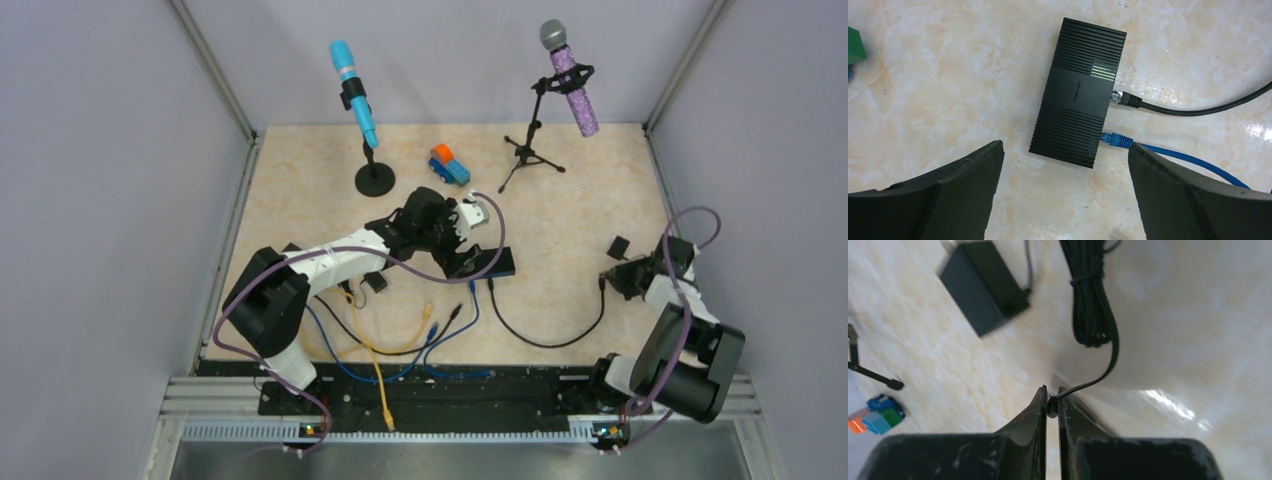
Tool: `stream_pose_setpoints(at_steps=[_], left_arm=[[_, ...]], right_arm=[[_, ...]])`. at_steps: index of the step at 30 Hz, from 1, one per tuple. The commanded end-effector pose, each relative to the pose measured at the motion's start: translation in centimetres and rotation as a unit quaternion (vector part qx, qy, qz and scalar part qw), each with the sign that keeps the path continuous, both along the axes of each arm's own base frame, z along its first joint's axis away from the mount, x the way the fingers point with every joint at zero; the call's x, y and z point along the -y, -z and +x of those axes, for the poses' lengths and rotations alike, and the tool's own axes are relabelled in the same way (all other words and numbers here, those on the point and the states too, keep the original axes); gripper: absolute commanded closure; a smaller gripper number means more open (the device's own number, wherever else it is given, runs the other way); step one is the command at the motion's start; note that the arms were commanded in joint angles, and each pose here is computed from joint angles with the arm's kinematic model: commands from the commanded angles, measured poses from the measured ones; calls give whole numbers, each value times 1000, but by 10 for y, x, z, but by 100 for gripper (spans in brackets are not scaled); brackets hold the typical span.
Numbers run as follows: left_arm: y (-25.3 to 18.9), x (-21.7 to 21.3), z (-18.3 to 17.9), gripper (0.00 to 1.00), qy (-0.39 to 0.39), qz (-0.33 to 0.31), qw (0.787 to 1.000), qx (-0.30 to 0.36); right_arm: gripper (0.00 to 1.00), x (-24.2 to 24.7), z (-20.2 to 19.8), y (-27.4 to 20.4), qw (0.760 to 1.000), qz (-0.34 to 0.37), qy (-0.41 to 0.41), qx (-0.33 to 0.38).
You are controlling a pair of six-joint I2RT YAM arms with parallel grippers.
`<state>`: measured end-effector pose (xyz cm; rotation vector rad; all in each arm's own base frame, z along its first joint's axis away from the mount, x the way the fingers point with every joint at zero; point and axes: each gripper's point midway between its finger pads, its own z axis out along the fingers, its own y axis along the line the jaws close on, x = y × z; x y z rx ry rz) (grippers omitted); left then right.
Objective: Pull the plug from the switch port
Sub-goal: Place the power at the center of the board.
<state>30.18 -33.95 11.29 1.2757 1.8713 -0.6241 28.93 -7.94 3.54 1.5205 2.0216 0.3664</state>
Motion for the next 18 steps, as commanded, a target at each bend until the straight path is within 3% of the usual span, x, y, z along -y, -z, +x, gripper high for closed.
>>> stream_pose_setpoints(at_steps=[1,5,10,18], left_arm=[[-24,4,6,1,5,-17,1000,25],[-26,6,6,1,7,-21,999,23],[-29,7,5,1,6,-24,999,20],[-16,3,-1,1,2,-8,1000,10]], right_arm=[[100,-23,-22,7,999,29,2,24],[100,-41,-7,-1,995,59,-8,74],[100,-64,37,-21,992,71,-58,80],[100,-82,83,-17,986,125,-26,109]])
